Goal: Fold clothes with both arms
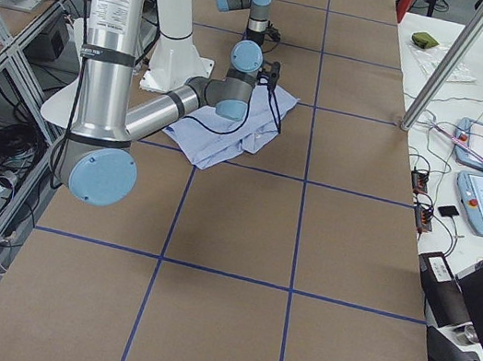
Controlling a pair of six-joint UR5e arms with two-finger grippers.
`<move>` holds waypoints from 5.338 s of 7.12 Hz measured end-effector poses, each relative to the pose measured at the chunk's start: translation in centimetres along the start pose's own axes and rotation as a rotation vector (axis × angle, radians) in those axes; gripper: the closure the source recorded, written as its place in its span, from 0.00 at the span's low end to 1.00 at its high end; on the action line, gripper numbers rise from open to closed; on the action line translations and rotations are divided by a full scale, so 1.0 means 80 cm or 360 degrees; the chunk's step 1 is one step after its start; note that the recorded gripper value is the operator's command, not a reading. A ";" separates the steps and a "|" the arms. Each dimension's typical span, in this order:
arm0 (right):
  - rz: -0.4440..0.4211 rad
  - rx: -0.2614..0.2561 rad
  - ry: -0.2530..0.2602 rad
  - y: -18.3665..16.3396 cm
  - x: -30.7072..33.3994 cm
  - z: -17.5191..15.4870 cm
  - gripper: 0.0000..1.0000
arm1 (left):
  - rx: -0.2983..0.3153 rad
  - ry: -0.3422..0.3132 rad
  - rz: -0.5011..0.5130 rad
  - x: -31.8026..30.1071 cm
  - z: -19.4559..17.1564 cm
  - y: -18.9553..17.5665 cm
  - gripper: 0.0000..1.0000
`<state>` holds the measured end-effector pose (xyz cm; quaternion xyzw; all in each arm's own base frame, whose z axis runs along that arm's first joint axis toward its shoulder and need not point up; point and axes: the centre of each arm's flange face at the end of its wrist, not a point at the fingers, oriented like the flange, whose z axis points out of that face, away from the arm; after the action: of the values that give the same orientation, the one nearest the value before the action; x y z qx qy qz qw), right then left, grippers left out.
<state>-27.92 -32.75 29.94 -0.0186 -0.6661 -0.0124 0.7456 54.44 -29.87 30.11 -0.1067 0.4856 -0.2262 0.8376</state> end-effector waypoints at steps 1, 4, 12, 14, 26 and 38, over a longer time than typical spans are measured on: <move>0.0002 0.0004 0.0001 -0.001 0.000 -0.001 0.00 | -0.0001 -0.0001 0.0001 0.000 0.000 0.001 0.77; 0.0006 0.0011 0.0005 -0.003 0.002 -0.003 0.00 | -0.0013 0.0005 0.0006 0.002 -0.001 0.005 1.00; 0.0036 0.0179 0.0019 -0.037 0.013 -0.042 0.00 | 0.0389 0.0152 0.0085 0.119 -0.074 -0.221 1.00; 0.0050 0.0209 0.0028 -0.042 0.019 -0.050 0.00 | 0.0496 0.0171 0.0166 0.179 -0.062 -0.296 1.00; 0.0163 0.0320 0.0279 -0.127 -0.028 0.003 0.00 | 0.0646 0.0476 0.0469 0.190 -0.114 -0.391 0.00; 0.0043 0.0296 0.1074 -0.226 -0.074 0.335 0.00 | 0.0201 0.0312 0.0544 0.090 -0.224 -0.185 0.00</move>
<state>-55.96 -49.64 27.29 0.0456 -0.3801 0.0528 0.9223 38.01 -45.59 21.48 0.0526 0.5606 -0.1202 0.8177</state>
